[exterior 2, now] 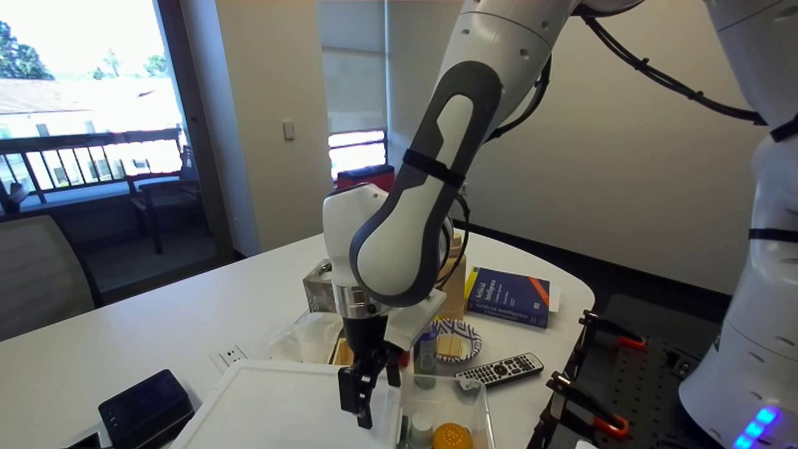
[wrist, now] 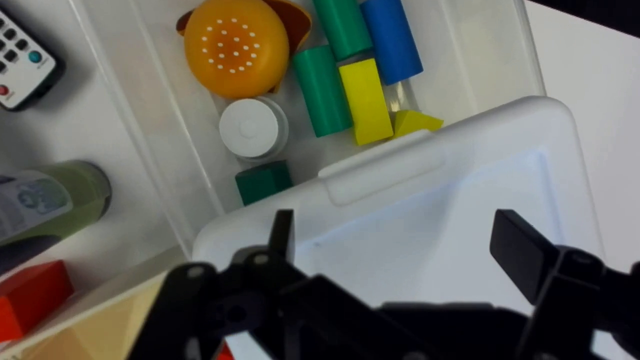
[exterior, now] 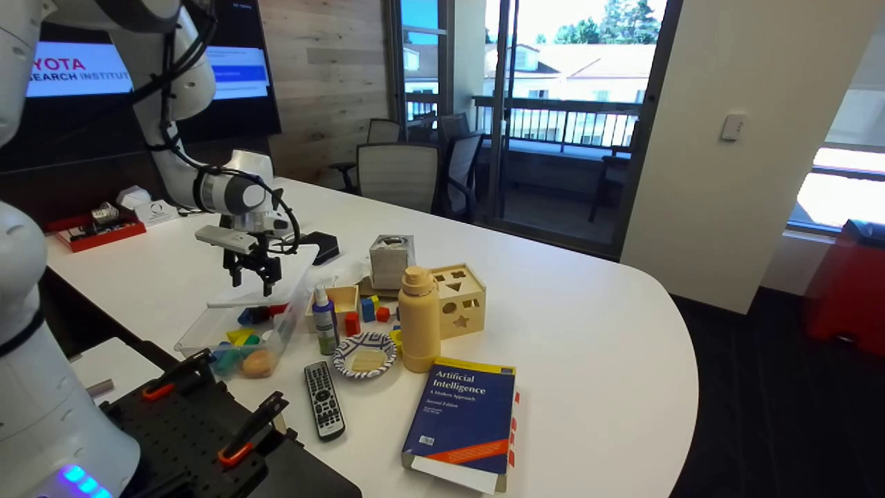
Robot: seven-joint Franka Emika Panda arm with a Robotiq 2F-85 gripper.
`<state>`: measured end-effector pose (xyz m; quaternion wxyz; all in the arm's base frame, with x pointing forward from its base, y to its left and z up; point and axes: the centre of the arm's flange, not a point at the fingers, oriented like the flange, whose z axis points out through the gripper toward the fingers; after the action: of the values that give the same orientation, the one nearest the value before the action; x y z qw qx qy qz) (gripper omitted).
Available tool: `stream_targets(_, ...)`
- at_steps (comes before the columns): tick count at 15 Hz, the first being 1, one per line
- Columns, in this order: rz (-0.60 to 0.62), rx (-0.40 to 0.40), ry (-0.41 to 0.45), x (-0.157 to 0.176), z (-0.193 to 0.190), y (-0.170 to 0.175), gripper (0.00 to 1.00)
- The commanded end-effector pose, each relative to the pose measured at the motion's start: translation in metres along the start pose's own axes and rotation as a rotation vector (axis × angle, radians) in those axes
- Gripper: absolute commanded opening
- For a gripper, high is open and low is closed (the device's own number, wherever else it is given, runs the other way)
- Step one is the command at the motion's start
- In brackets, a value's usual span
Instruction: Slide the lid of the box to the left
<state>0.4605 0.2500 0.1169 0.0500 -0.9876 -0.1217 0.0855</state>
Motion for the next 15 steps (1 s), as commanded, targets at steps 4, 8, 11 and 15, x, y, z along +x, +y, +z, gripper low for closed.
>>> stream_targets(4, -0.103, -0.039, 0.020, 0.026, 0.013, -0.008, 1.00)
stream_targets(8, -0.119, -0.035, -0.005, 0.023, 0.009, -0.006, 1.00)
stream_targets(11, -0.103, -0.035, -0.018, 0.015, 0.001, -0.004, 1.00)
stream_targets(15, -0.087, -0.041, -0.091, 0.003, 0.002, -0.006, 1.00)
